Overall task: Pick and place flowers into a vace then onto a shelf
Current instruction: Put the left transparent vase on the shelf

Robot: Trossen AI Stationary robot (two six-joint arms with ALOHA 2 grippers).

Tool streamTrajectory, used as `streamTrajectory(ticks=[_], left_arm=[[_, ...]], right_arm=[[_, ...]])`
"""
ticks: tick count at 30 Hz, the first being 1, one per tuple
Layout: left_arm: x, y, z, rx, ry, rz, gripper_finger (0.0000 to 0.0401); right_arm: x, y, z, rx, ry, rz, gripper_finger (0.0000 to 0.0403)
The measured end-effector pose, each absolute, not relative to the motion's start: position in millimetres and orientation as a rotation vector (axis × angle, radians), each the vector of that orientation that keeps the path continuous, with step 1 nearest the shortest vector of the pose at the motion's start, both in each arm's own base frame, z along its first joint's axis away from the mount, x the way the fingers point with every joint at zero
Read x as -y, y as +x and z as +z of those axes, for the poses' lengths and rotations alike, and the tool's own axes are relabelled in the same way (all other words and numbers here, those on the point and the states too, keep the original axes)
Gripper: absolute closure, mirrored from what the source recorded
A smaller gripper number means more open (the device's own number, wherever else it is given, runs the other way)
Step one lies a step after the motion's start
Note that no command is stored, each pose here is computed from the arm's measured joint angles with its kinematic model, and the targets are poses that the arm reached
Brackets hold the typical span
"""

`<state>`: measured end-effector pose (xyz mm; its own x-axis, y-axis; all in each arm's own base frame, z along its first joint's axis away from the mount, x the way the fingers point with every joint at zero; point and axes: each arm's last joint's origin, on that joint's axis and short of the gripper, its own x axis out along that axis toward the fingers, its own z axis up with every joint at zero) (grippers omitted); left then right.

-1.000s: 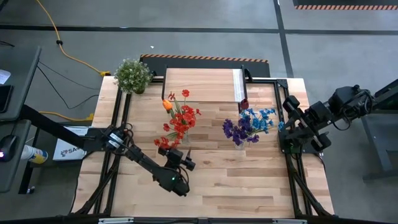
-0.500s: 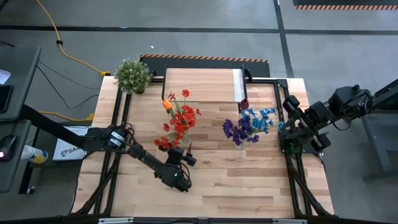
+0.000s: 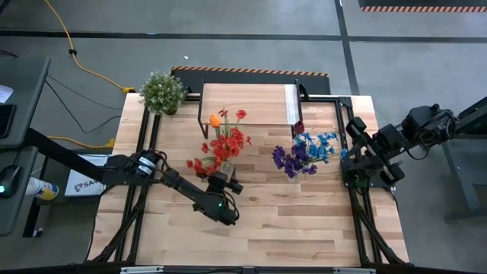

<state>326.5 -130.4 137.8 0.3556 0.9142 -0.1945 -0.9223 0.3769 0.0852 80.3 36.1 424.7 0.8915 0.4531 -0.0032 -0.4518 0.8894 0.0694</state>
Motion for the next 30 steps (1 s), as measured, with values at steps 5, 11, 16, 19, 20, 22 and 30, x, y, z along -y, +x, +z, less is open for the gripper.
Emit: streamTrajectory(ticks=[5, 11, 16, 19, 20, 22, 30], left_arm=[[127.7, 328.0, 138.1, -0.212, -0.033, 1.189, 0.0057], [128.3, 330.1, 138.6, -0.183, 0.006, 1.168, 0.0057], [128.4, 330.3, 138.5, -0.185, 0.008, 1.167, 0.0057], [128.4, 330.3, 138.4, -0.185, 0.008, 1.167, 0.0057], [128.4, 330.3, 138.4, -0.185, 0.008, 1.167, 0.0057], [128.4, 330.3, 138.4, -0.190, 0.015, 1.167, 0.0057], [128.4, 330.4, 138.2, -0.206, 0.035, 1.165, 0.0057]], right_arm=[[-36.1, 80.3, 423.2, -0.034, 0.063, 0.469, 0.0289], [-36.1, 80.3, 422.2, -0.044, 0.058, 0.469, 0.0289], [-36.2, 80.4, 420.8, -0.057, 0.055, 0.468, 0.0289], [-36.2, 80.3, 420.9, -0.057, 0.055, 0.469, 0.0289], [-36.1, 80.3, 421.0, -0.056, 0.055, 0.468, 0.0289], [-36.2, 80.3, 421.0, -0.056, 0.055, 0.469, 0.0289], [-36.2, 80.4, 420.9, -0.057, 0.055, 0.469, 0.0289]])
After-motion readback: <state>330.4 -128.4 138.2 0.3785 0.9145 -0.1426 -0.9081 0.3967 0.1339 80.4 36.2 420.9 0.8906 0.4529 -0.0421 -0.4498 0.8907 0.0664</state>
